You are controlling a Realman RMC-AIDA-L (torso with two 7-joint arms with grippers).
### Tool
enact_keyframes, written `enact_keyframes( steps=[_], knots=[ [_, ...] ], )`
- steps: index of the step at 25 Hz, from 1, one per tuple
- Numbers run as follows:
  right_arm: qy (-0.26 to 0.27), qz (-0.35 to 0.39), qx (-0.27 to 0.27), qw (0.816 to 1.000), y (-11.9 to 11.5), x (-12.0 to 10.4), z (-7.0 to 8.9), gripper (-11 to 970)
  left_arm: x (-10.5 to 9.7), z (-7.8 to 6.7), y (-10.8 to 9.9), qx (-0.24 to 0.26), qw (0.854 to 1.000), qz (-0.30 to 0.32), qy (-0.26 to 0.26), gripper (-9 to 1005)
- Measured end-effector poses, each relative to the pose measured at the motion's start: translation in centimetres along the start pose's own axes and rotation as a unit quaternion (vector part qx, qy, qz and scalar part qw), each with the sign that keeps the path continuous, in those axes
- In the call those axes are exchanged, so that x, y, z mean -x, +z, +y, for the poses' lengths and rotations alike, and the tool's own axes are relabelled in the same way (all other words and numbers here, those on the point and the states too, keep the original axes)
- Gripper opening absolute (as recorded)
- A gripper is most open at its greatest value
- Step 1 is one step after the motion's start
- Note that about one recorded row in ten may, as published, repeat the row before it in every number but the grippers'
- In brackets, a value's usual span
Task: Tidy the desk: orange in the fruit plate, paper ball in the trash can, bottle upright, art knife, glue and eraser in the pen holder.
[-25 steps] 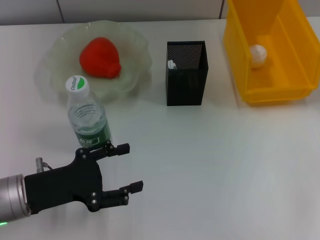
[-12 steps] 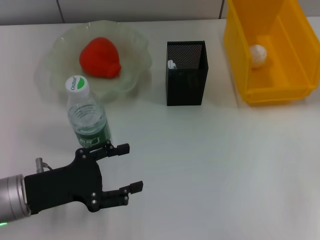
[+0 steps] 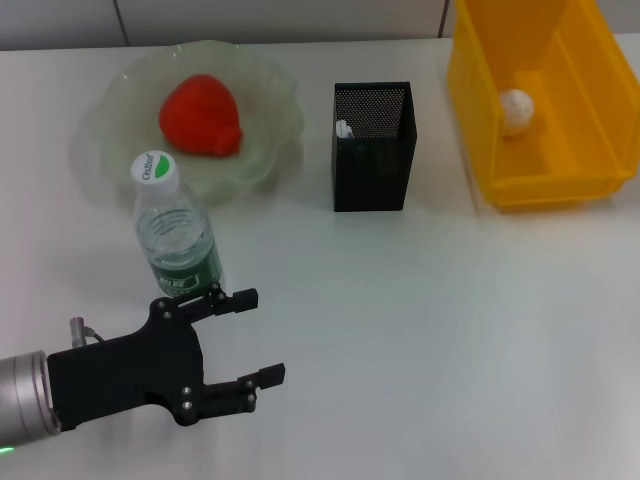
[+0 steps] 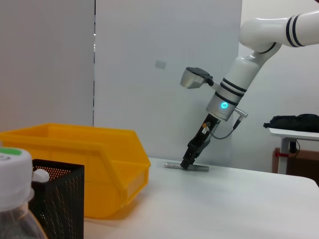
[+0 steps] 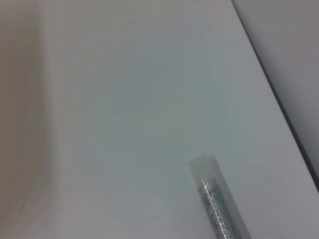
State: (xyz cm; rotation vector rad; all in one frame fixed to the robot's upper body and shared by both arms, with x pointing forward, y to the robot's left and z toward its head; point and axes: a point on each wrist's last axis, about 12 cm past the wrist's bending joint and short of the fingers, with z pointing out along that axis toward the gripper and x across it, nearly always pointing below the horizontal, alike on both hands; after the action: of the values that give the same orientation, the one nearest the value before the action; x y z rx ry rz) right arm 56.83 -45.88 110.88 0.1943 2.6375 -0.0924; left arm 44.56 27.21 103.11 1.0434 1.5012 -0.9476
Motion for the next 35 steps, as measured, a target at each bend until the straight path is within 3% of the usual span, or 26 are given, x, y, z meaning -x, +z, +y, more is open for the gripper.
enact_keyframes(
  steps=[14,17,23,30,35],
  knots=[
    [-0.005,0.019,0.004,1.0,0.6,-0.3,0.0,352,0.0,0.0,0.0,0.0,1.0,0.0,0.001,814],
    [-0.005,0.02,0.005,1.0,0.6,-0.3,0.0,189,0.0,0.1,0.1,0.0,1.0,0.0,0.001,815],
    [-0.003,0.012,0.001,1.0,0.2,-0.4,-0.1,148,0.1,0.1,0.1,-0.001,1.0,0.0,0.001,815],
    [0.015,-0.082,-0.006,0.996,-3.0,0.1,0.3,146,0.1,0.1,0.1,-0.001,1.0,0.0,0.0,815],
    [0.002,-0.218,0.085,0.972,-6.7,1.5,1.9,145,0.1,0.1,0.1,-0.002,1.0,-0.001,0.0,815]
  ],
)
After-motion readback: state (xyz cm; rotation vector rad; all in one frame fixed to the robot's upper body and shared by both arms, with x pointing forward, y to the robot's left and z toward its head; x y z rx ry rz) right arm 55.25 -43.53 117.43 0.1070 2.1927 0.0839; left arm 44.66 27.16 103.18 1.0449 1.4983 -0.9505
